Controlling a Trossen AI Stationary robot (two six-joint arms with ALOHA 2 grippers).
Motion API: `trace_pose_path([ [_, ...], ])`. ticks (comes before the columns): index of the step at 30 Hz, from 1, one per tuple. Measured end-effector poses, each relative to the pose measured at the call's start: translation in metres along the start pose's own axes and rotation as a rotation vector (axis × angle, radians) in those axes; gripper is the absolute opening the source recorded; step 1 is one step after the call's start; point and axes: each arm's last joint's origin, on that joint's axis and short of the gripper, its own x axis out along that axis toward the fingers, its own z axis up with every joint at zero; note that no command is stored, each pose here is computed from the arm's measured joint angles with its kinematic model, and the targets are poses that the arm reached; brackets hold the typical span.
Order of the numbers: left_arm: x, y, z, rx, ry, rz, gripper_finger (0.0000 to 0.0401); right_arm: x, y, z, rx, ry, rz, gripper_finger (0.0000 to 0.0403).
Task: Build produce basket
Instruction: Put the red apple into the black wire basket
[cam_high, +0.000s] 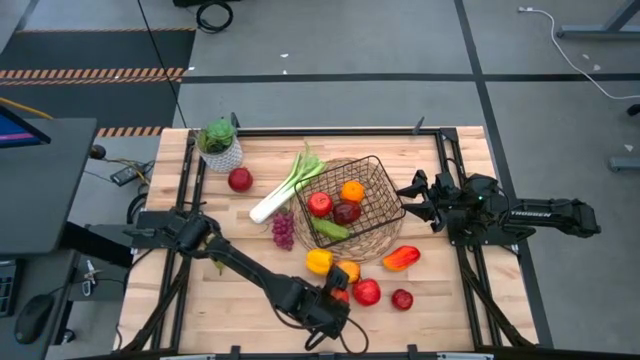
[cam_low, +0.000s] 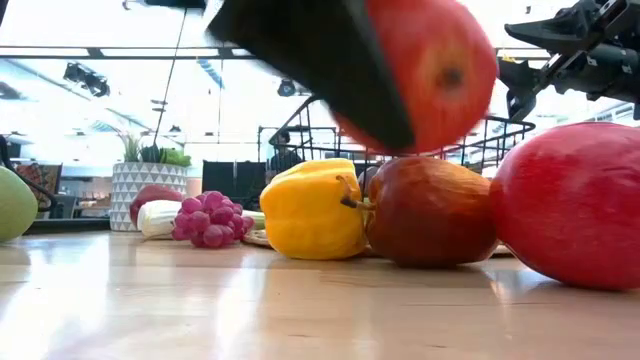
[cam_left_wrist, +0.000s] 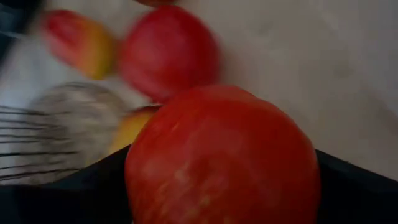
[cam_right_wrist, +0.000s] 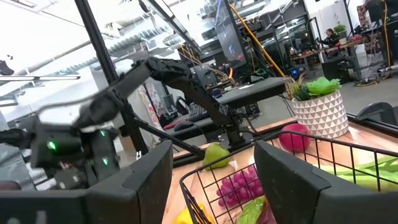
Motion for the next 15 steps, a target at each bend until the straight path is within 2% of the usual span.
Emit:
trace_pose_path([
  [5, -0.027, 0.020, 0.012, 0.103, 0.042, 0.133, 0.0349, 0.000, 0.000, 0.000, 0.000, 0.000, 0.000, 0.0231],
  [10, -0.047, 0.029, 0.022, 0.231, 0.048, 0.238, 0.0349, 0.000, 0.000, 0.000, 0.000, 0.000, 0.000, 0.0231],
  [15, -0.058, 0.024, 0.030, 0.452, 0.057, 0.298, 0.0350, 0.000, 0.000, 0.000, 0.000, 0.000, 0.000, 0.0231],
])
